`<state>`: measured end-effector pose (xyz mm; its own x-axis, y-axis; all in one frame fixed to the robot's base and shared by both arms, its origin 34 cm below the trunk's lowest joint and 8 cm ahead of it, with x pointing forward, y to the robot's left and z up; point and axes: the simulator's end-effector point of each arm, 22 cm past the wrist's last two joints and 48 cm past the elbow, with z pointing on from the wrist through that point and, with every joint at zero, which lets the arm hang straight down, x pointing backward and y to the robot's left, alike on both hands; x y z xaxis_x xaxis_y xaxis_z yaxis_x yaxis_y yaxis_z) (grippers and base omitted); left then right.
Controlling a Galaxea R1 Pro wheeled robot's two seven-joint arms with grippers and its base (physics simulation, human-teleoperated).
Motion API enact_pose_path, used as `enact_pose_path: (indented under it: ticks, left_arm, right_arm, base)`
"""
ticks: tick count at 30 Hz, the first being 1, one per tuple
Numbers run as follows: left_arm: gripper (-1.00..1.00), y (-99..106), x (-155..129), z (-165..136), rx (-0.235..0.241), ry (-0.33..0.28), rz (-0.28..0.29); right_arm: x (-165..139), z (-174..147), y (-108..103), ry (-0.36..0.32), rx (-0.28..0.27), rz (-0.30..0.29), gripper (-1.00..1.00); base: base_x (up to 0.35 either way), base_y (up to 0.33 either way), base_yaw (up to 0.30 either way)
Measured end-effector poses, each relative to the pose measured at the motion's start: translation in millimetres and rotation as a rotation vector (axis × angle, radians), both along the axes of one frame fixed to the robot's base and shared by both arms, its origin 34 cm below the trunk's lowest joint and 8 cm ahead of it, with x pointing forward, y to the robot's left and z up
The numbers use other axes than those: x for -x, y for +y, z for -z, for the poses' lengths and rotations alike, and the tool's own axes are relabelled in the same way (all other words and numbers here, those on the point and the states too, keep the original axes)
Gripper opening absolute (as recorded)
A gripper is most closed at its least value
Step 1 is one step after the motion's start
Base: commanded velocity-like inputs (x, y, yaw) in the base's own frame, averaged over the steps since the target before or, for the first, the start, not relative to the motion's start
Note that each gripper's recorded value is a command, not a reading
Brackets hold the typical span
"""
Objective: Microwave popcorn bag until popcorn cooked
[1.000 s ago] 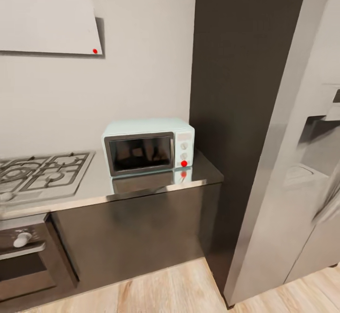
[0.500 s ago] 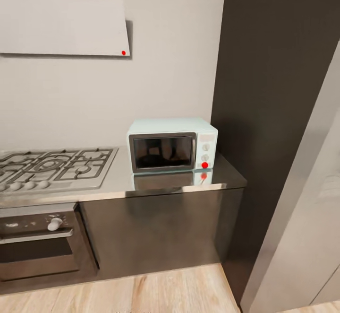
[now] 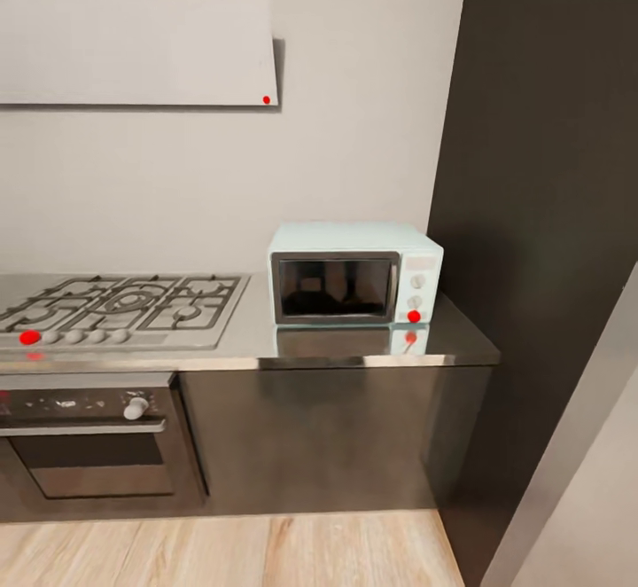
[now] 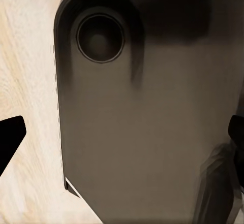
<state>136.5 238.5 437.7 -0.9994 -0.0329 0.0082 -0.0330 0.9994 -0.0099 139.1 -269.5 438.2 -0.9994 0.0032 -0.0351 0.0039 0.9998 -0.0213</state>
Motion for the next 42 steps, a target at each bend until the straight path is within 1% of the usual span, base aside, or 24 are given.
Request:
enact_pose_path:
  ticks: [5, 16, 29, 42]
  left_arm:
    - [1.00, -0.1, -0.1, 0.0, 0.001, 0.000, 0.000]
    - [1.00, 0.0, -0.1, 0.1, 0.000, 0.000, 0.000]
    - [1.00, 0.0, -0.2, 0.1, 0.000, 0.000, 0.000]
    - [1.00, 0.1, -0.2, 0.1, -0.001, 0.000, -0.003]
  right_arm:
    - [-0.1, 0.0, 0.1, 0.000, 0.000, -0.002, 1.00]
    - [-0.1, 0.0, -0.3, 0.000, 0.000, -0.002, 1.00]
    - [-0.1, 0.1, -0.3, 0.000, 0.000, -0.002, 1.00]
    - [0.3, 0.0, -0.9, 0.002, 0.002, -0.001, 1.00]
  base:
    - [0.130, -0.106, 0.003]
    - [0.006, -0.022, 0.000]
    - [0.000, -0.224, 0.000]
    - [0.000, -0.012, 0.000]
